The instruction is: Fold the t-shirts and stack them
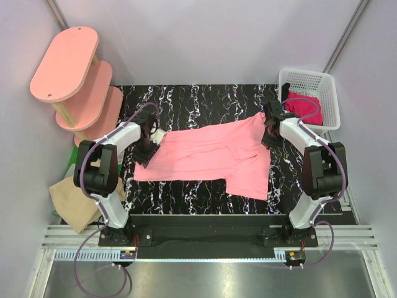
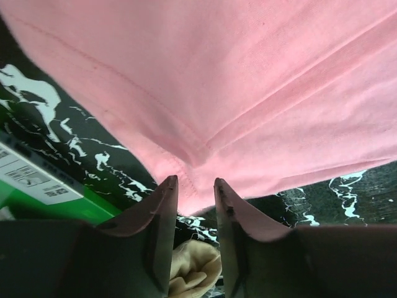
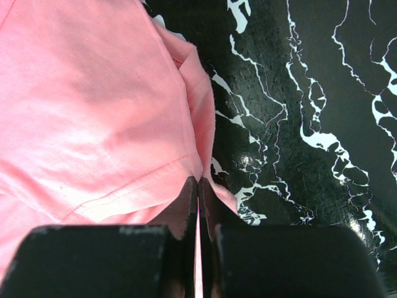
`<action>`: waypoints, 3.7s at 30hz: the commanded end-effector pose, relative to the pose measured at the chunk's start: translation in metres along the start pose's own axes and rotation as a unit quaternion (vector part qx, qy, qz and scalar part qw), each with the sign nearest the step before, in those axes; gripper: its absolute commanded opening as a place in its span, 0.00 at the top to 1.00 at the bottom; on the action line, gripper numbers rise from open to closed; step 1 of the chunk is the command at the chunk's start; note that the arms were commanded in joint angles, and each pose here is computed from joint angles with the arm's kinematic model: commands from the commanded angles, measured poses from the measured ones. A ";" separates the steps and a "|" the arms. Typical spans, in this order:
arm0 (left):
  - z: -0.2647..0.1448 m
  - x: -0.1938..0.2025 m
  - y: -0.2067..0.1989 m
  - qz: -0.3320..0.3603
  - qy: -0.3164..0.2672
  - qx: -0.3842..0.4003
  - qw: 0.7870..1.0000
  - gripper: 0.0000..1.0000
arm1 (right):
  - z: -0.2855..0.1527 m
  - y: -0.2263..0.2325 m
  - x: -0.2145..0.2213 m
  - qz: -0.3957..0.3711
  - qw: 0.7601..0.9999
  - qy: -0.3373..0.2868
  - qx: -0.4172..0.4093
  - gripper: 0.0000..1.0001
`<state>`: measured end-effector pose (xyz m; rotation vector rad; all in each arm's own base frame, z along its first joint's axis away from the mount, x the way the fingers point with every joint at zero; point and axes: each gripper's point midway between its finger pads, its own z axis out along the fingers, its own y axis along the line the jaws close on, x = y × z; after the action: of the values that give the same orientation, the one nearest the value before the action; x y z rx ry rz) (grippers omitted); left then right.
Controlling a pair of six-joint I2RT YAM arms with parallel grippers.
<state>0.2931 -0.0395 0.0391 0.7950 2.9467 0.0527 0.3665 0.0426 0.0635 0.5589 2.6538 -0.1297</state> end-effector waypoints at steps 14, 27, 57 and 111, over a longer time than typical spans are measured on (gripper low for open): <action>0.007 -0.014 0.001 -0.010 -0.014 0.007 1.000 0.63 | -0.006 0.007 -0.005 -0.001 1.000 -0.010 -0.015 1.00; 0.011 -0.017 -0.005 -0.015 -0.016 0.026 0.999 0.73 | -0.009 0.007 -0.006 0.002 1.000 -0.014 -0.016 1.00; 0.019 -0.018 0.000 -0.010 -0.008 0.014 1.000 1.00 | -0.016 0.009 -0.012 0.004 0.999 -0.024 -0.025 1.00; -0.050 -0.040 0.015 -0.011 -0.086 -0.024 0.996 1.00 | 0.004 0.013 -0.010 -0.006 1.000 -0.009 -0.014 0.74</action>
<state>0.3257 -0.0472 0.0855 0.7314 2.8163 0.0529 0.3637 0.0522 0.0435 0.5414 2.7209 -0.0803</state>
